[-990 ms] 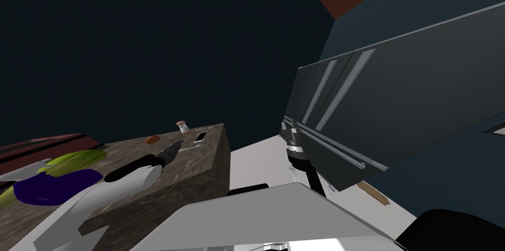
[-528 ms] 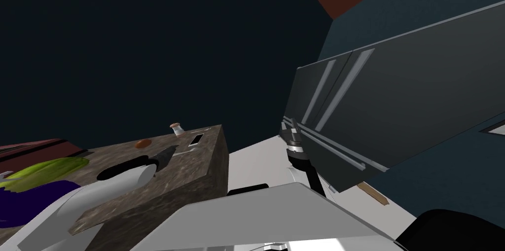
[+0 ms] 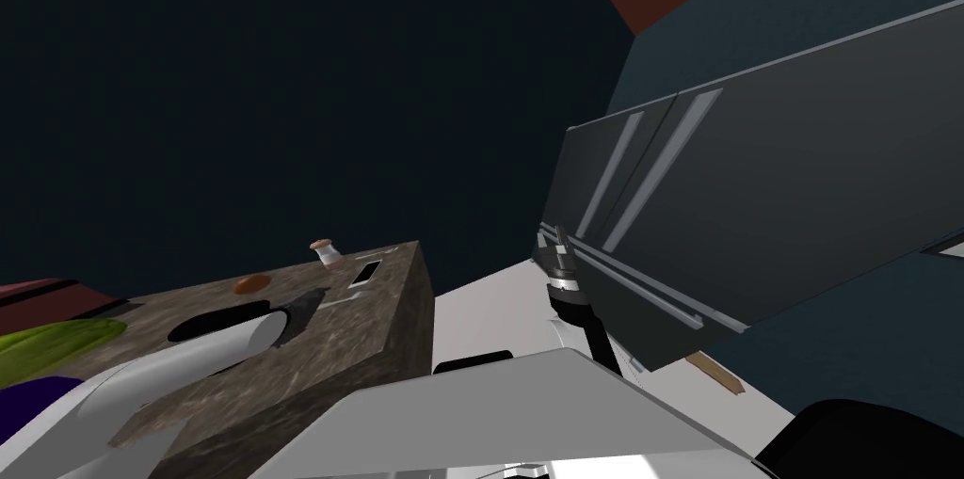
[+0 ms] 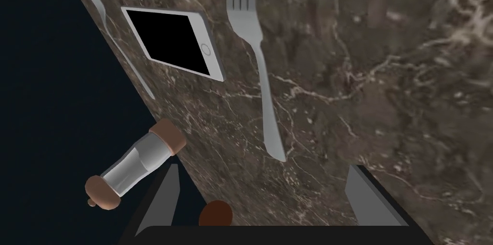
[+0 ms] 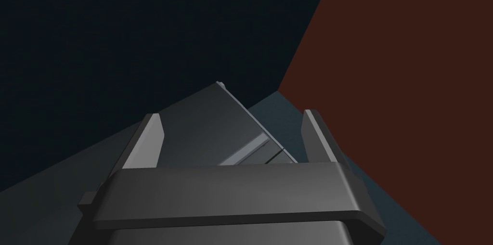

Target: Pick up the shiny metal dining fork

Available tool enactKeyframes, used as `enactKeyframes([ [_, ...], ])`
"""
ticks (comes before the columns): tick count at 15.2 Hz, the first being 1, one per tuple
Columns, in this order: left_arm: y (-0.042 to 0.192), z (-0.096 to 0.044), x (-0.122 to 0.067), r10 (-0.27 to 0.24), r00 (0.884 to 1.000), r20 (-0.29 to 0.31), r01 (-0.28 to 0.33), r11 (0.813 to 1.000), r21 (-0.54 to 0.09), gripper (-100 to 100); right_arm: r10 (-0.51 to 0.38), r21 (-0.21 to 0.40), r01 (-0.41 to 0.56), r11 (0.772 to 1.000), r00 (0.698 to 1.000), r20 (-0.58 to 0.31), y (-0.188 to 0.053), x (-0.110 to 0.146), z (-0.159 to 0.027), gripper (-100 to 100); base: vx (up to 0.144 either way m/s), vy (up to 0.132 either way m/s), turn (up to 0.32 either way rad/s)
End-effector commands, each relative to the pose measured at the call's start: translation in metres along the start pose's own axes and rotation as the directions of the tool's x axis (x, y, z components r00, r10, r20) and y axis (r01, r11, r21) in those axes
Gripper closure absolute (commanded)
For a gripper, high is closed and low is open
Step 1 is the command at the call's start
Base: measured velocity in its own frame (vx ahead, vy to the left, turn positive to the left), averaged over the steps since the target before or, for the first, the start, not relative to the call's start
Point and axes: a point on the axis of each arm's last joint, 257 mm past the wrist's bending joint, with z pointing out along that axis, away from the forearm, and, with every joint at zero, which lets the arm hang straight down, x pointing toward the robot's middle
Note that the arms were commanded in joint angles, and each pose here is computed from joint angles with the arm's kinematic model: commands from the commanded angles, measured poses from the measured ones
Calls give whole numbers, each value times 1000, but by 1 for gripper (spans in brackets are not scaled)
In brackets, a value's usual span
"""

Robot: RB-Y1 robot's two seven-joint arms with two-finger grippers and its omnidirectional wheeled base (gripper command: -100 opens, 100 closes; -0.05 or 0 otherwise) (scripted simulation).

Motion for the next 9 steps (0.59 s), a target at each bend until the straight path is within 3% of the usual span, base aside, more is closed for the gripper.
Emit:
enactKeyframes([
  [1,11,1,-2,-9,1000,-12,8,999,-47,-100,0,0,0,1000,1000,0,0,0,0,0,72,-7,-28],
  [9,42,0,-8,-52,997,-54,42,983,-176,-100,0,0,0,1000,1000,0,0,0,0,0,57,1,-18],
])
